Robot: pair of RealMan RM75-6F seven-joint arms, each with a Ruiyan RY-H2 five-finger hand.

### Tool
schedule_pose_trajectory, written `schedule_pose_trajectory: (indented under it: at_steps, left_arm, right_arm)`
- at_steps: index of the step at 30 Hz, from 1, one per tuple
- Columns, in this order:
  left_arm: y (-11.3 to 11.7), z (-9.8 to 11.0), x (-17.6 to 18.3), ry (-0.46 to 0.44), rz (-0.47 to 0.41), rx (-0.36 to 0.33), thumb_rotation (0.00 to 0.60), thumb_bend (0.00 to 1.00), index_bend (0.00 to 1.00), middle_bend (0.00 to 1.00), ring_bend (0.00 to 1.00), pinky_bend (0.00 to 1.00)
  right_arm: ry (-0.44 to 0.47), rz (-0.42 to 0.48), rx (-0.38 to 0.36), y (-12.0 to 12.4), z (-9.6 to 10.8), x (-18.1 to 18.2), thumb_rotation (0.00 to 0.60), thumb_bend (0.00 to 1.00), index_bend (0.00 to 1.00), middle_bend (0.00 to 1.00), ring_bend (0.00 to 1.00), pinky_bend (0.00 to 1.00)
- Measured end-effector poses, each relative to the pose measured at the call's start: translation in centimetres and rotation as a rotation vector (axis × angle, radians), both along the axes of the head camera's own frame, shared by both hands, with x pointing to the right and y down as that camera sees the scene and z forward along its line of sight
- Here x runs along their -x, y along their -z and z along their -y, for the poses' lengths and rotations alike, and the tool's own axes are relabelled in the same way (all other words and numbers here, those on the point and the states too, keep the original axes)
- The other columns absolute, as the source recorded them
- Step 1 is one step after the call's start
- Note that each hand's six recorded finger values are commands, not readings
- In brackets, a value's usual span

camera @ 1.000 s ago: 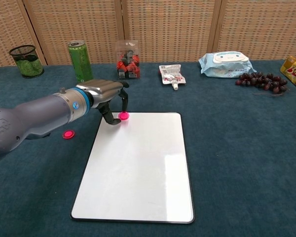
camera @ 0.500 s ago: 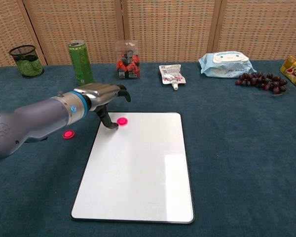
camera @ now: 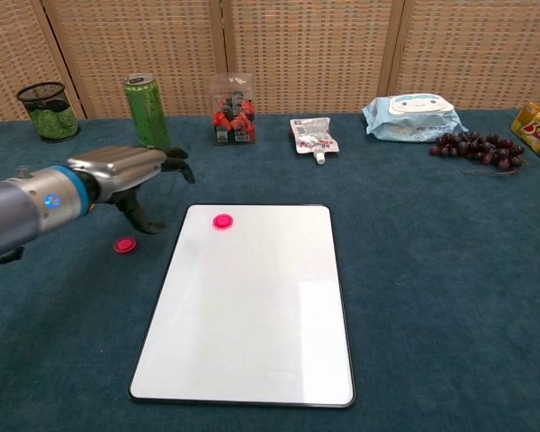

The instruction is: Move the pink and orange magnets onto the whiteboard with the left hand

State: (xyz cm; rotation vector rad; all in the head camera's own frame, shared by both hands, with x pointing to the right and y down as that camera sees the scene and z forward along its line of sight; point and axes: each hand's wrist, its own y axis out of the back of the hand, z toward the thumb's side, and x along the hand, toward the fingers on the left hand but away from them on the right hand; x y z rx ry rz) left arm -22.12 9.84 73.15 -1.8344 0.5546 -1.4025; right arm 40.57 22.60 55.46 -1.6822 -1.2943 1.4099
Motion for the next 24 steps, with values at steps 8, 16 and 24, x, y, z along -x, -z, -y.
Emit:
schedule_pose_trajectory:
  at_steps: [8, 16, 24]
  left_arm:
    - [0.1, -2.2, 4.1, 0.028, -0.014, 0.025, 0.6, 0.32, 0.31, 0.0, 0.0, 0.0]
    - [-0.9, -3.0, 6.0, 0.037, -0.029, 0.031, 0.6, 0.33, 0.36, 0.0, 0.0, 0.0]
    - [-2.0, -3.2, 6.4, 0.052, -0.018, 0.038, 0.6, 0.33, 0.37, 0.0, 0.0, 0.0]
  right_arm:
    - [0.001, -0.005, -0.003, 0.1, 0.0, 0.1, 0.6, 0.13, 0.0, 0.0, 0.0, 0.06]
    - [-0.002, -0.002, 0.0, 0.0, 0.0, 0.1, 0.6, 0.13, 0.0, 0.0, 0.0, 0.06]
    - [-0.005, 0.005, 0.004, 0.0, 0.0, 0.0, 0.6, 0.13, 0.0, 0.0, 0.0, 0.06]
